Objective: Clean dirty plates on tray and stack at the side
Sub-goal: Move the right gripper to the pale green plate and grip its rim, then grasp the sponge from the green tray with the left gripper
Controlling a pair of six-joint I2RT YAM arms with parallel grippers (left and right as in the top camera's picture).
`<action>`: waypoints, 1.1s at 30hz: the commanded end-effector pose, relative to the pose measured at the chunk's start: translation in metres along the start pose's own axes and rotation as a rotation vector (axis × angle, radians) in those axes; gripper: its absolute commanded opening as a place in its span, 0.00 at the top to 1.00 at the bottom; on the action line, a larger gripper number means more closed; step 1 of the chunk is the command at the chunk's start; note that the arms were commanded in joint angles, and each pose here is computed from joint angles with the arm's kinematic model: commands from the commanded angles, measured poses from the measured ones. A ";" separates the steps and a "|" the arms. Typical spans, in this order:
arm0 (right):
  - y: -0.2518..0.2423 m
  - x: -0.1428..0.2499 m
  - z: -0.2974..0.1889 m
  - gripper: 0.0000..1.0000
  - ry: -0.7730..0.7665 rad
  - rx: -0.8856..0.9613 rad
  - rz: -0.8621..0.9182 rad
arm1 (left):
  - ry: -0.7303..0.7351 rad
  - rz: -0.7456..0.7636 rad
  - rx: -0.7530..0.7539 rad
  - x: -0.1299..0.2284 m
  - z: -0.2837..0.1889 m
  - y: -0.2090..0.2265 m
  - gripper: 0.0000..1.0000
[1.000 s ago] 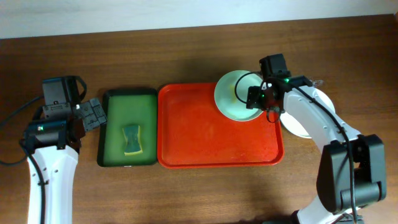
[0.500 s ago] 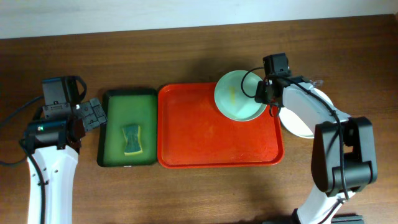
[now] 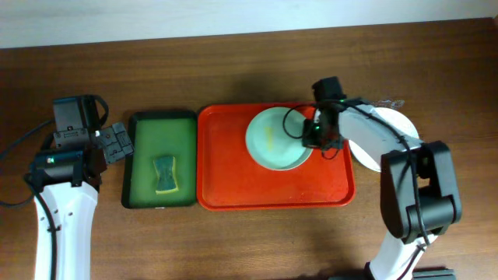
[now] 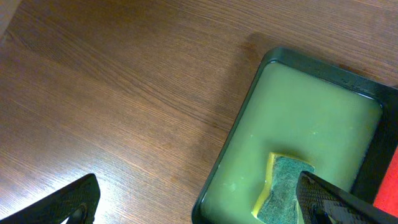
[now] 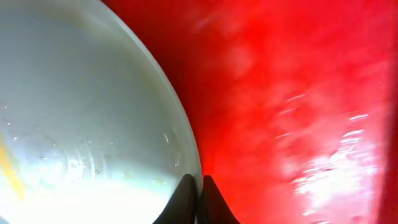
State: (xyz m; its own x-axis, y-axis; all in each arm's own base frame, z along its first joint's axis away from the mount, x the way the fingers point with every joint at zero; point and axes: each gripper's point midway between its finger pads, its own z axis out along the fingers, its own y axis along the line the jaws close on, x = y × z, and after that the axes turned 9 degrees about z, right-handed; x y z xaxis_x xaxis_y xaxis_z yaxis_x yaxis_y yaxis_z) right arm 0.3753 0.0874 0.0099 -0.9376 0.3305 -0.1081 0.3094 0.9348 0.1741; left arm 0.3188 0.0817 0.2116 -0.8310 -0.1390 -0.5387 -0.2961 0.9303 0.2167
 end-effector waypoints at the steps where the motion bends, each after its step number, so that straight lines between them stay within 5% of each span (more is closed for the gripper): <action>1: 0.042 0.043 0.007 0.92 0.114 -0.089 -0.087 | -0.028 -0.010 -0.015 -0.005 -0.007 0.006 0.01; 4: 0.054 0.051 0.006 0.66 0.131 -0.107 -0.087 | -0.028 -0.010 -0.015 -0.005 -0.007 0.006 0.01; 5: 0.052 0.047 0.005 0.64 0.125 -0.112 -0.076 | -0.028 -0.010 -0.015 -0.005 -0.007 0.006 0.01; 9: 0.052 0.027 -0.001 0.76 0.112 -0.197 -0.023 | -0.028 -0.010 -0.015 -0.005 -0.007 0.006 0.01; 17: 0.047 0.023 0.003 0.76 0.061 -0.132 -0.043 | -0.031 -0.011 -0.017 -0.006 -0.007 0.006 0.01; 22: 0.050 0.027 0.004 0.96 0.066 -0.131 -0.050 | -0.084 -0.028 -0.037 -0.019 -0.008 0.009 0.01; 24: 0.050 0.027 0.004 0.96 0.067 -0.131 -0.049 | -0.087 -0.029 -0.036 -0.020 -0.008 0.009 0.01; 27: 0.050 0.027 0.004 0.90 0.068 -0.131 -0.049 | -0.026 0.001 0.427 -0.006 -0.021 -0.069 0.01; 33: 0.051 0.027 0.004 0.94 0.069 -0.134 -0.051 | 0.236 0.167 0.368 0.073 0.041 -0.108 0.32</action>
State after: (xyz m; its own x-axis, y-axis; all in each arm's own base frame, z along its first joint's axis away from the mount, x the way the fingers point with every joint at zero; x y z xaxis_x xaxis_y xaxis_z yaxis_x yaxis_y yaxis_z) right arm 0.3658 0.1442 0.0144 -0.9597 0.2768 -0.0479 0.2490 0.9171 0.3114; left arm 0.3155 -0.0111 0.1570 -0.9058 -0.0550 -0.4202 -0.0186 0.9957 -0.0903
